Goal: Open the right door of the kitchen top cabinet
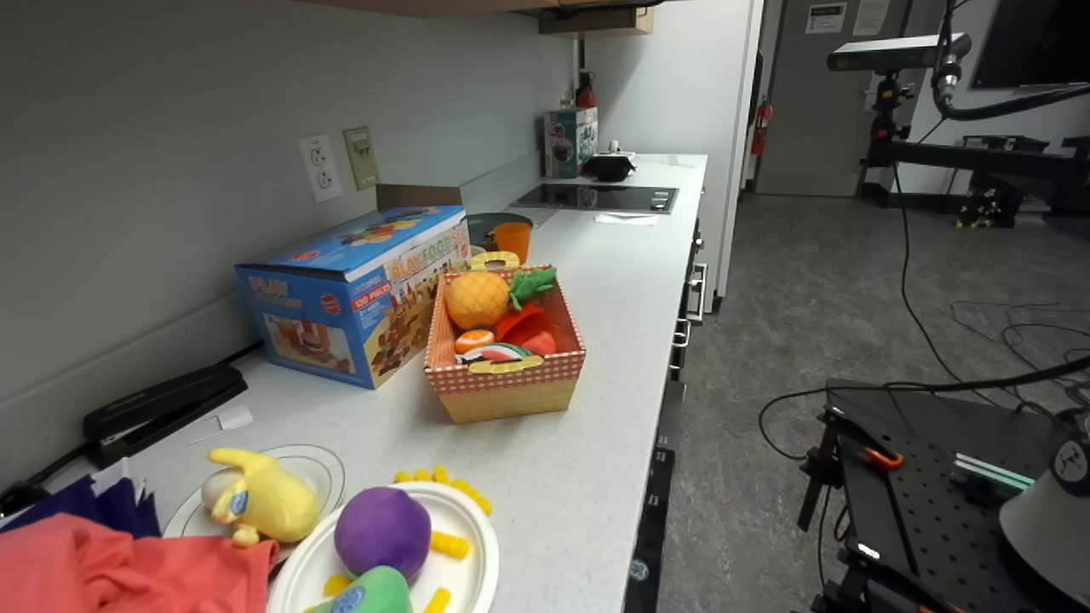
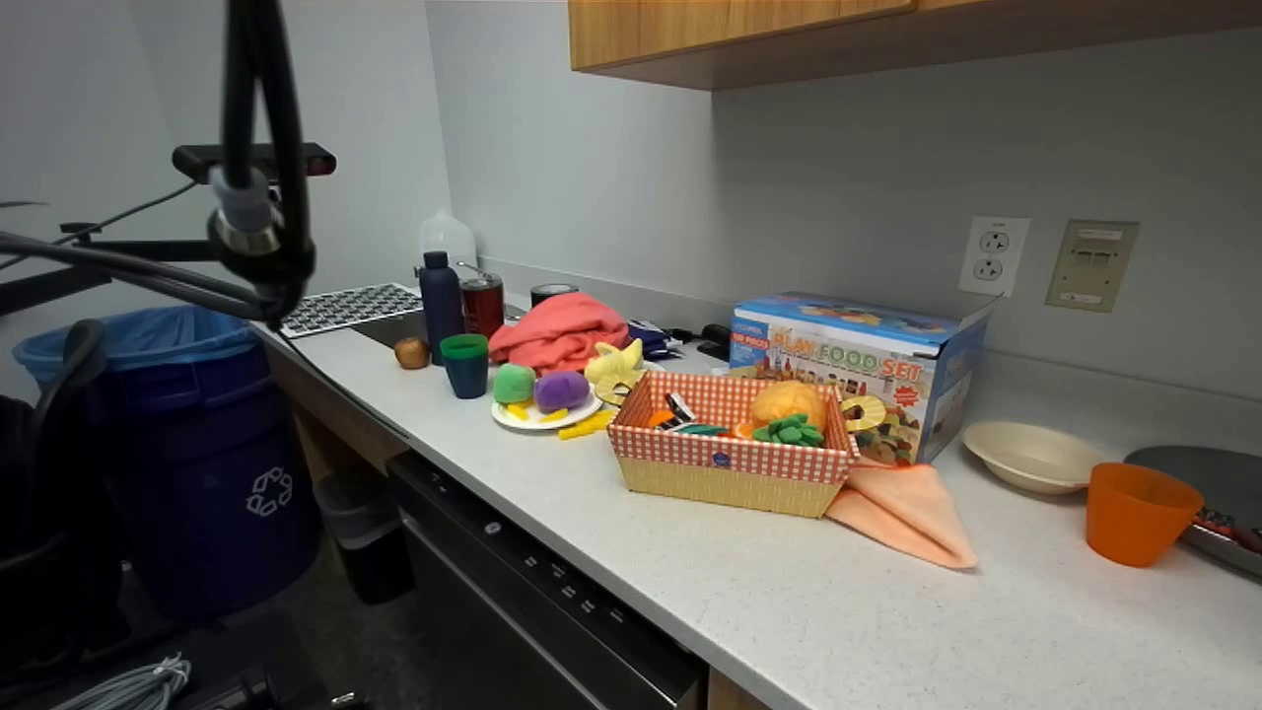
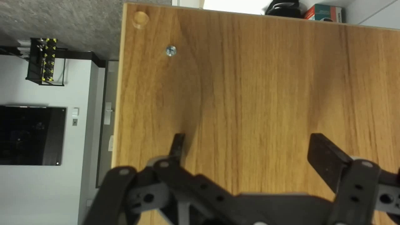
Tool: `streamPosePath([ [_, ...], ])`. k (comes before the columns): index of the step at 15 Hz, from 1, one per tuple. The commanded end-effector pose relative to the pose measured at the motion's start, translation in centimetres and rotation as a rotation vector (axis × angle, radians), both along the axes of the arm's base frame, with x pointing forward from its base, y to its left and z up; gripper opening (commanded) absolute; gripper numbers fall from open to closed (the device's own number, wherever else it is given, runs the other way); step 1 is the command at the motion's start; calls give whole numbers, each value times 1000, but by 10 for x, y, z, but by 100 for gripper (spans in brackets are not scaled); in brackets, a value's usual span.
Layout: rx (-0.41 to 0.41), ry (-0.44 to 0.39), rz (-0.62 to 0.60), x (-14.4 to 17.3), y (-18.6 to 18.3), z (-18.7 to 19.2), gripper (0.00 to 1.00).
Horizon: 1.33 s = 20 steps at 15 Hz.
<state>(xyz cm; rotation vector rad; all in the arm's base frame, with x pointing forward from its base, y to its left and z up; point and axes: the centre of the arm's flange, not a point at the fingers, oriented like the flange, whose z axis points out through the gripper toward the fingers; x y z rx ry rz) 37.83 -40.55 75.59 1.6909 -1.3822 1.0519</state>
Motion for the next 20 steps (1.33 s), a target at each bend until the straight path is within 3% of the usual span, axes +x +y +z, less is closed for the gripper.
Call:
streamPosePath([
  [1, -31, -21, -35, 8, -17, 10, 100],
  [8, -16, -52, 2, -7, -8, 18, 100],
  [13, 35, -124, 149, -29, 35, 30, 100],
  [20, 77, -156, 400, -68, 109, 55, 100],
])
